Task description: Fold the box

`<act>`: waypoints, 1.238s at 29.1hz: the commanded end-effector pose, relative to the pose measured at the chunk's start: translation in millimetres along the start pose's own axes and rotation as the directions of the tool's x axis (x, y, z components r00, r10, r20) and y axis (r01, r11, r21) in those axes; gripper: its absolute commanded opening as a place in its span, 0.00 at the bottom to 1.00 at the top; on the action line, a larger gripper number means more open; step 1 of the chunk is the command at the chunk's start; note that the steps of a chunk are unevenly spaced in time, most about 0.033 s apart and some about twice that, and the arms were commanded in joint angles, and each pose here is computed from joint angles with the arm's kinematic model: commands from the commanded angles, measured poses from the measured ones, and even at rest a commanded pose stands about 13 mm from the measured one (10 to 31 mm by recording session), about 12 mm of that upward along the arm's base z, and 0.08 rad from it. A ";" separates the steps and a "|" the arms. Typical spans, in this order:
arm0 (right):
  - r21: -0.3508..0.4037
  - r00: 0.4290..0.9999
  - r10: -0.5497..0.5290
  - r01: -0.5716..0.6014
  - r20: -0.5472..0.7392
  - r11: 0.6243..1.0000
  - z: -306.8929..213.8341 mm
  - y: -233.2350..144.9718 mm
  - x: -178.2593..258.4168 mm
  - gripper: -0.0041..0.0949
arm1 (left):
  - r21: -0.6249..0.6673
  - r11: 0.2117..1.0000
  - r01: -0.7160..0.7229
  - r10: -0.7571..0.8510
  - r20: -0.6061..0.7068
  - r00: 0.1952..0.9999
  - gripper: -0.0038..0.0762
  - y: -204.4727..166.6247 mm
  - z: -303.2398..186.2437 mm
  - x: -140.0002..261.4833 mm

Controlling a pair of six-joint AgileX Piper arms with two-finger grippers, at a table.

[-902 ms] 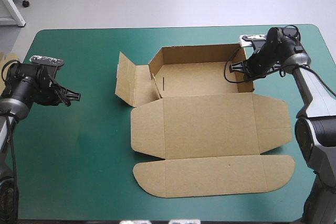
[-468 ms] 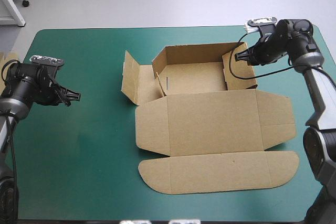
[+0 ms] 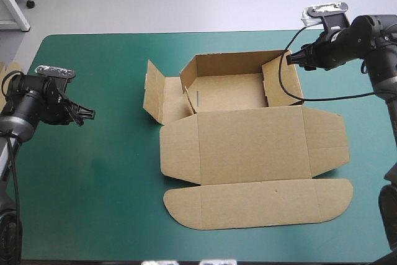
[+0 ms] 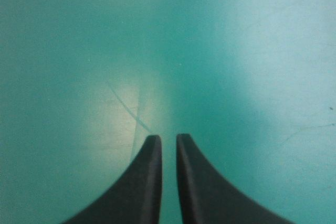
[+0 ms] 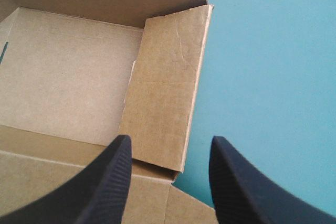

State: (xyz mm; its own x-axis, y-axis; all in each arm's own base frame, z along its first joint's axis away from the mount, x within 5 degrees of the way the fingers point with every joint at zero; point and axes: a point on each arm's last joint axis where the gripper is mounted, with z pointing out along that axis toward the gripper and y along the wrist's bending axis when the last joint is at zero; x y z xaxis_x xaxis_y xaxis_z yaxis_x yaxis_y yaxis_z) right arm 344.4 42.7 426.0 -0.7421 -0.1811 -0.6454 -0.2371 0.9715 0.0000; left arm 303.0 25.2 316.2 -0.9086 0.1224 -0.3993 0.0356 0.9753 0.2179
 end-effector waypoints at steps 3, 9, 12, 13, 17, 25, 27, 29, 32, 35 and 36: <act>0.026 0.987 -0.112 0.110 0.118 0.994 -41.0 32.7 1.0 0.40 | -0.015 1.000 0.009 -0.008 0.085 0.996 0.14 4.0 -19.5 -5.5; 0.162 0.981 -0.085 0.057 0.176 0.985 -13.9 19.6 -11.3 0.40 | -0.015 1.000 0.009 -0.008 0.083 0.997 0.14 4.0 -19.4 -5.3; 0.184 0.991 -0.074 0.053 0.107 0.981 8.5 16.5 -9.9 0.55 | -0.015 1.000 0.009 -0.008 0.083 0.997 0.14 4.0 -19.4 -5.3; 0.180 0.994 -0.070 0.055 0.082 0.982 17.5 16.6 -9.1 0.62 | -0.015 1.000 0.009 -0.008 0.086 0.996 0.14 4.0 -19.5 -5.6; 0.171 0.999 -0.037 0.035 0.012 0.985 47.8 16.4 -6.6 0.83 | -0.015 1.000 0.010 -0.008 0.088 0.996 0.14 4.0 -19.5 -5.8; 0.166 0.998 -0.022 0.032 -0.067 0.986 97.3 13.2 -7.1 0.82 | -0.015 1.000 0.009 -0.008 0.086 0.996 0.14 4.0 -19.5 -5.6; 0.161 0.997 0.002 0.010 -0.077 0.987 108.1 7.5 -9.0 0.82 | -0.015 1.000 0.009 -0.008 0.082 0.997 0.14 4.0 -19.4 -5.3; 0.154 0.996 0.035 -0.022 -0.083 0.988 116.9 -0.7 -10.3 0.82 | -0.015 1.000 0.009 -0.008 0.082 0.997 0.14 4.0 -19.4 -5.3; 0.123 0.992 0.076 -0.063 -0.100 0.990 128.1 -12.0 -10.7 0.78 | -0.015 1.000 0.009 -0.008 0.082 0.997 0.14 4.0 -19.4 -5.3; 0.089 0.985 0.072 -0.059 -0.158 0.994 143.7 -16.0 -4.3 0.68 | -0.015 1.000 0.009 -0.008 0.084 0.996 0.14 4.0 -19.4 -5.4; 0.091 0.984 0.072 -0.057 -0.165 0.994 147.1 -16.3 -3.3 0.65 | -0.015 1.000 0.009 -0.008 0.084 0.996 0.14 4.0 -19.4 -5.4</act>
State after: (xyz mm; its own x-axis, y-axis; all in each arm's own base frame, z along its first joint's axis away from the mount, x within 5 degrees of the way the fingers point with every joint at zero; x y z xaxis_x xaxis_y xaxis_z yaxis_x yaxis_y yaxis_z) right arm 446.4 52.9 288.2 -0.8907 -0.1291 -0.4358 -0.1257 0.9914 -0.0366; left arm 302.7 25.2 316.1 -0.9103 0.1216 -0.3956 0.0357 0.9753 0.2178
